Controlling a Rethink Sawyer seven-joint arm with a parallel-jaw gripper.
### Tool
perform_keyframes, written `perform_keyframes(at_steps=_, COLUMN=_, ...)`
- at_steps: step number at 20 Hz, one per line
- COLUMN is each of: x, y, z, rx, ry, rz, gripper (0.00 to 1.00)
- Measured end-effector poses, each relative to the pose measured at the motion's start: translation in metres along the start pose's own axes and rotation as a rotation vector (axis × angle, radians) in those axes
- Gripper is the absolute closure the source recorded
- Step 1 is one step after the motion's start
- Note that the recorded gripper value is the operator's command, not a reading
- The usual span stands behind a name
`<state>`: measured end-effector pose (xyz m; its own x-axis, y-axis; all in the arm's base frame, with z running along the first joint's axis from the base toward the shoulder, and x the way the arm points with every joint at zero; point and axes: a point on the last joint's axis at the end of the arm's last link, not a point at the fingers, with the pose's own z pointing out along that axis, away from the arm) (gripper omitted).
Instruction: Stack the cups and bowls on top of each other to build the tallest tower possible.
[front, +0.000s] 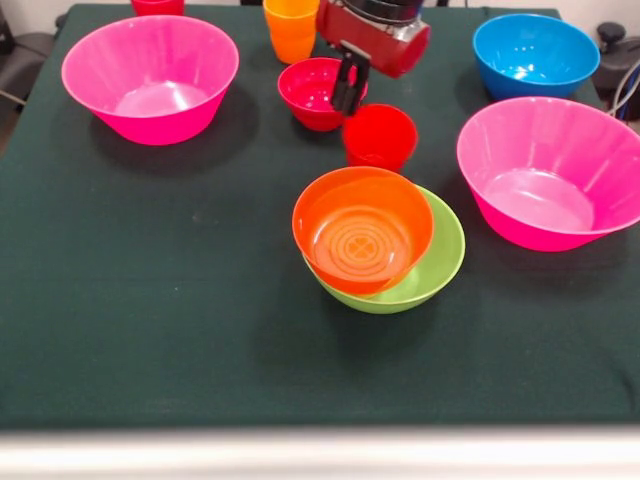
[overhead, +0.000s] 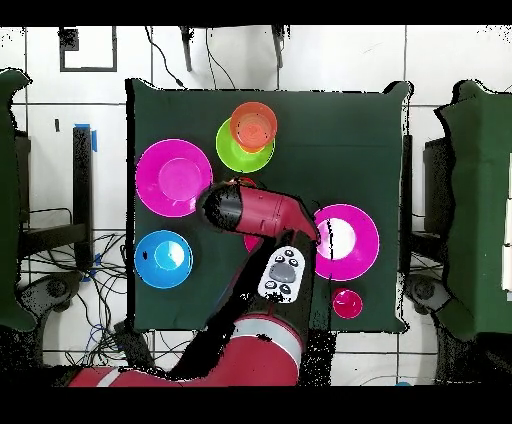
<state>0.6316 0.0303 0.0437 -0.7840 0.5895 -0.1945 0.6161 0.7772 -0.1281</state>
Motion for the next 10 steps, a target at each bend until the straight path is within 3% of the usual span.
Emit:
perform_keyframes(at_steps=4, x=-0.035, y=-0.005, z=-0.009, rx=-0.019, ry=-0.044, rz=0.032, gripper=1.00)
perform_keyframes(at_steps=5, x=-0.045, y=-0.007, z=-0.012, rx=-0.025, ry=-0.055, rz=0.043, gripper=0.00)
perform_keyframes(at_steps=10, x=-0.059, y=-0.015, z=-0.018, rx=-0.032, ry=-0.068, rz=0.065, gripper=0.00)
